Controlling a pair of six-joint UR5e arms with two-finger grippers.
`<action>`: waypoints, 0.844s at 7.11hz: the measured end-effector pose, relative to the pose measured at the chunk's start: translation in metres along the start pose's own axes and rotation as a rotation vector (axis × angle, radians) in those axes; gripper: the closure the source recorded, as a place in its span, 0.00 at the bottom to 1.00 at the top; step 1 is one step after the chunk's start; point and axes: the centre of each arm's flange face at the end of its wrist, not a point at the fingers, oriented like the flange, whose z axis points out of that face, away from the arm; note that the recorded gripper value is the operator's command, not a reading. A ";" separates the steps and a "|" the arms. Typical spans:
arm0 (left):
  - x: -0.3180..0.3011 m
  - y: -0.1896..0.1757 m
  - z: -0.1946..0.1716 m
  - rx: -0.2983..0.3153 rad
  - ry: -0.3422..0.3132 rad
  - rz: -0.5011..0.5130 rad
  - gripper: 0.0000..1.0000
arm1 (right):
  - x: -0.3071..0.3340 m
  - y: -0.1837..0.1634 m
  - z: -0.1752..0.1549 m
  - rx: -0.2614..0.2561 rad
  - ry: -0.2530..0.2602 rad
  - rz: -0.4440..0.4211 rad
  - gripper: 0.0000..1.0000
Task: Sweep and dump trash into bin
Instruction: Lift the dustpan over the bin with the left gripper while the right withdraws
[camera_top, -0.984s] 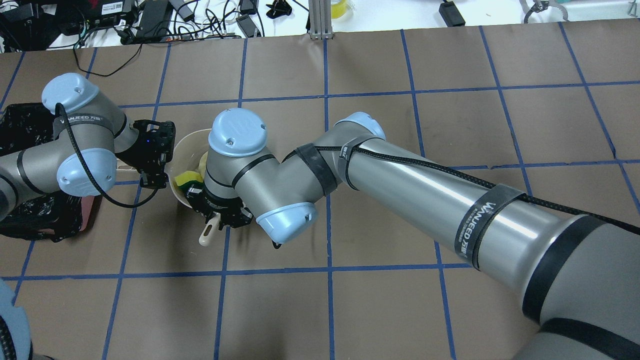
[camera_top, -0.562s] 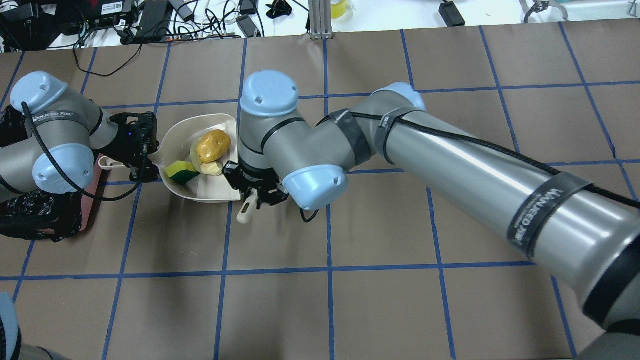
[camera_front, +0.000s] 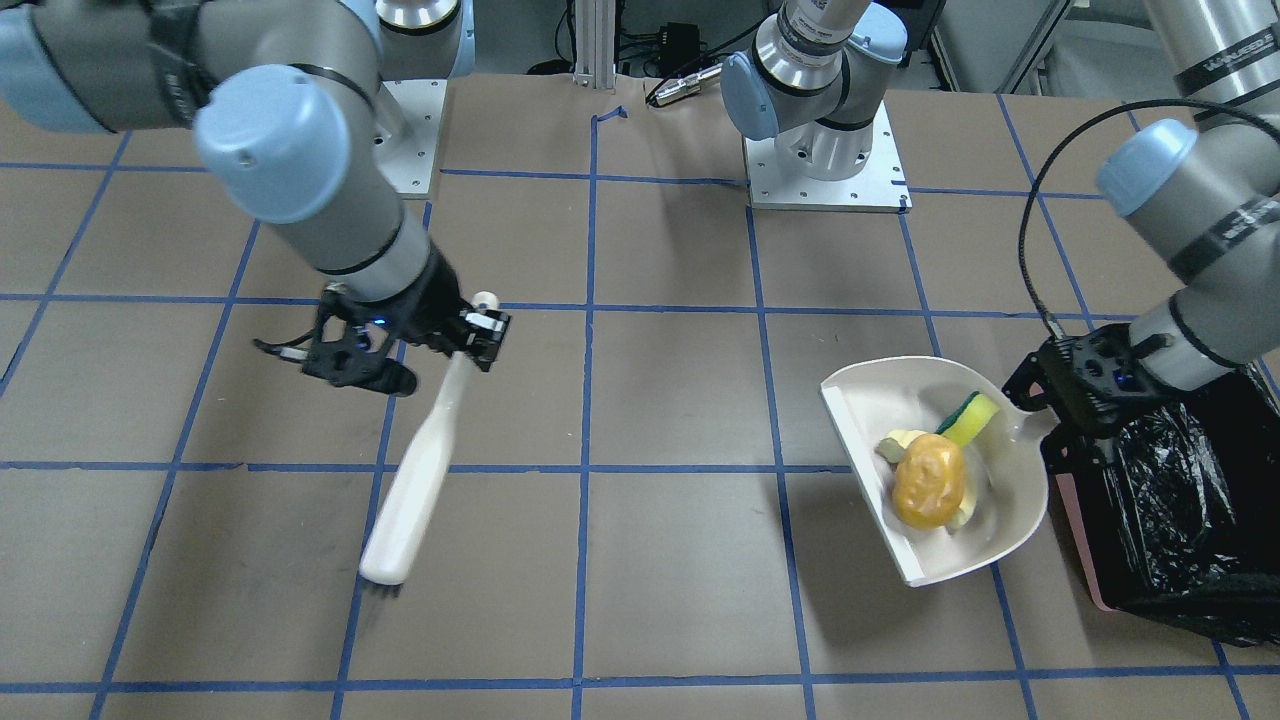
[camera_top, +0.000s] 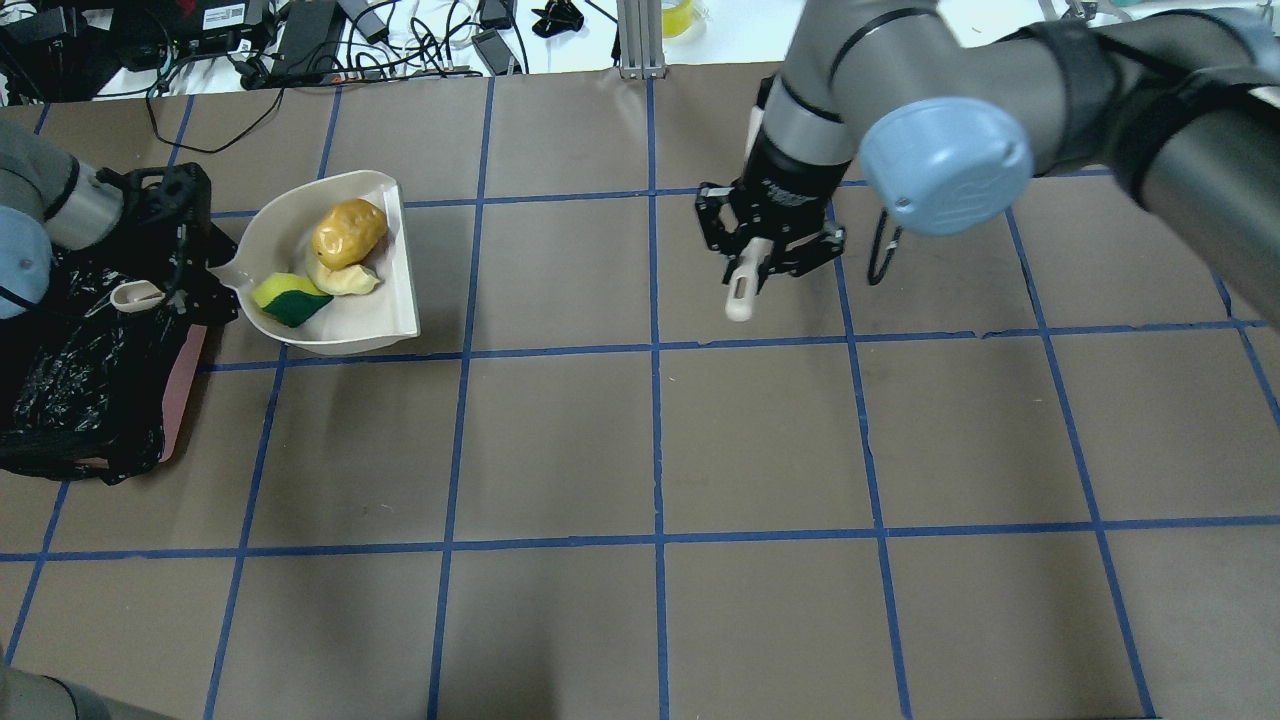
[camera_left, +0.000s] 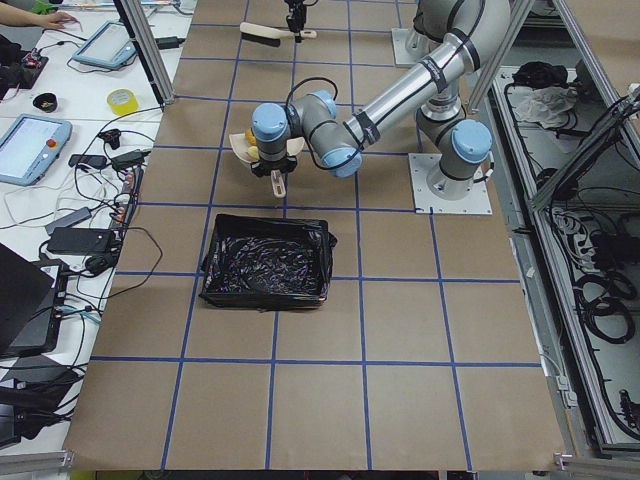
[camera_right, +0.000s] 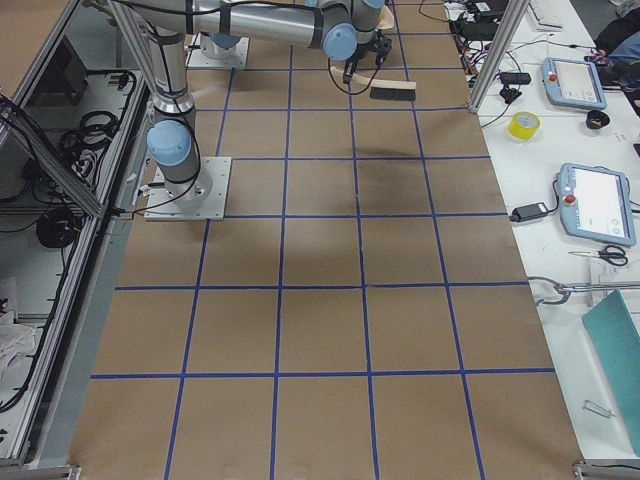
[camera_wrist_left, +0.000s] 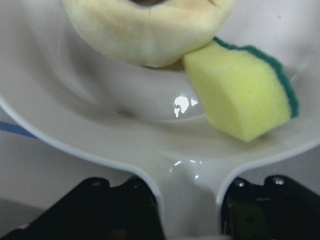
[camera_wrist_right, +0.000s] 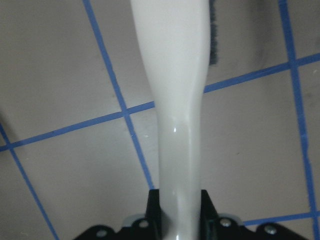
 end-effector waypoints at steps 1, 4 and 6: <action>-0.006 0.022 -0.031 0.016 0.005 -0.046 1.00 | 0.048 -0.027 -0.013 0.002 -0.013 -0.025 1.00; -0.019 0.101 -0.109 0.005 -0.050 -0.075 1.00 | 0.161 -0.088 -0.010 -0.013 -0.069 -0.137 1.00; -0.026 0.156 -0.143 -0.023 -0.086 -0.025 1.00 | 0.193 -0.110 0.004 -0.011 -0.071 -0.229 1.00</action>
